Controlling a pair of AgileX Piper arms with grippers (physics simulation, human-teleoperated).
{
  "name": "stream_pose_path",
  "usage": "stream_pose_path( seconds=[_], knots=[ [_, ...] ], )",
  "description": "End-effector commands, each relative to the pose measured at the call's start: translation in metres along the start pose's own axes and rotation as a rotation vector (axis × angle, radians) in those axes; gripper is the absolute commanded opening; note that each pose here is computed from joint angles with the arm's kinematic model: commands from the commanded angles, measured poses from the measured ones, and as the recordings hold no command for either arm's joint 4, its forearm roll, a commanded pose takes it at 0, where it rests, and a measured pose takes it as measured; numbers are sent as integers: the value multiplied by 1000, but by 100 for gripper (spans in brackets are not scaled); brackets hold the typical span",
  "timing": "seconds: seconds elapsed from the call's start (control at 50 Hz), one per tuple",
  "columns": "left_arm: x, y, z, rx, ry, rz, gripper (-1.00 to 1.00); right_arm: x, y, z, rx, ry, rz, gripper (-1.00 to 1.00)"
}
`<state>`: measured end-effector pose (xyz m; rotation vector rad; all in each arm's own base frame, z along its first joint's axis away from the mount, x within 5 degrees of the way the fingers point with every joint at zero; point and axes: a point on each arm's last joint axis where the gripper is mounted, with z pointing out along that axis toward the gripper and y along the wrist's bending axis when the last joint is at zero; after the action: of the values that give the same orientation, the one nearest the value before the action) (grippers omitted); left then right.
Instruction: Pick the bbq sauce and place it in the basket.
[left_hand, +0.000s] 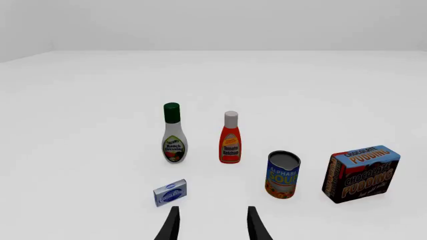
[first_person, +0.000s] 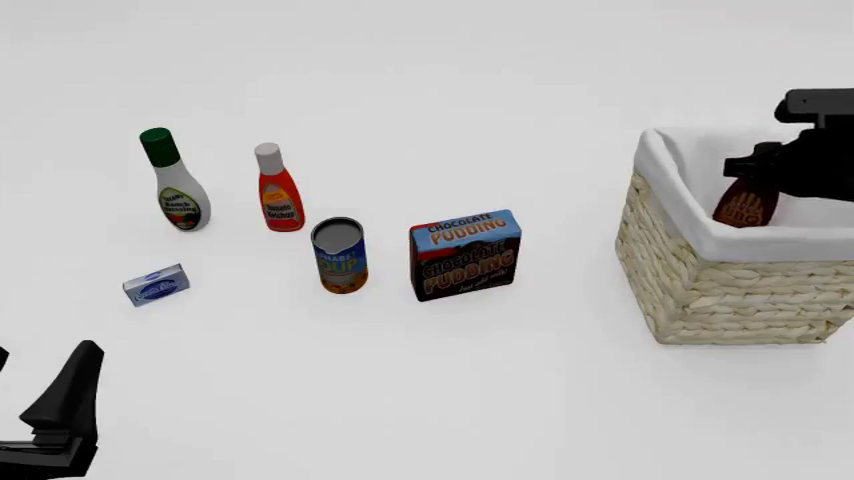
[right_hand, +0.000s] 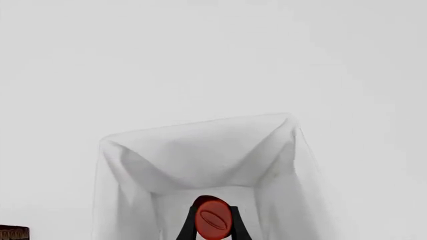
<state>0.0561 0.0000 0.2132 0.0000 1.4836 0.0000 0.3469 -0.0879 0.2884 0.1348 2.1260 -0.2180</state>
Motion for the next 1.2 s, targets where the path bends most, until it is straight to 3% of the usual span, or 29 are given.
stream_pose_path(
  seconds=[0.02,0.44,0.46,0.86,1.2],
  knots=[
    [0,0,0,0,0,0,100,5,2,14,-5,9,5,-100],
    [0,0,0,0,0,0,100,14,0,29,-1,37,-5,-100],
    [0,0,0,0,0,0,100,14,0,29,-1,36,-5,100],
    [0,0,0,0,0,0,100,6,2,18,-5,21,-13,100],
    [0,0,0,0,0,0,100,-22,4,-10,-10,-34,-31,100]
  ],
)
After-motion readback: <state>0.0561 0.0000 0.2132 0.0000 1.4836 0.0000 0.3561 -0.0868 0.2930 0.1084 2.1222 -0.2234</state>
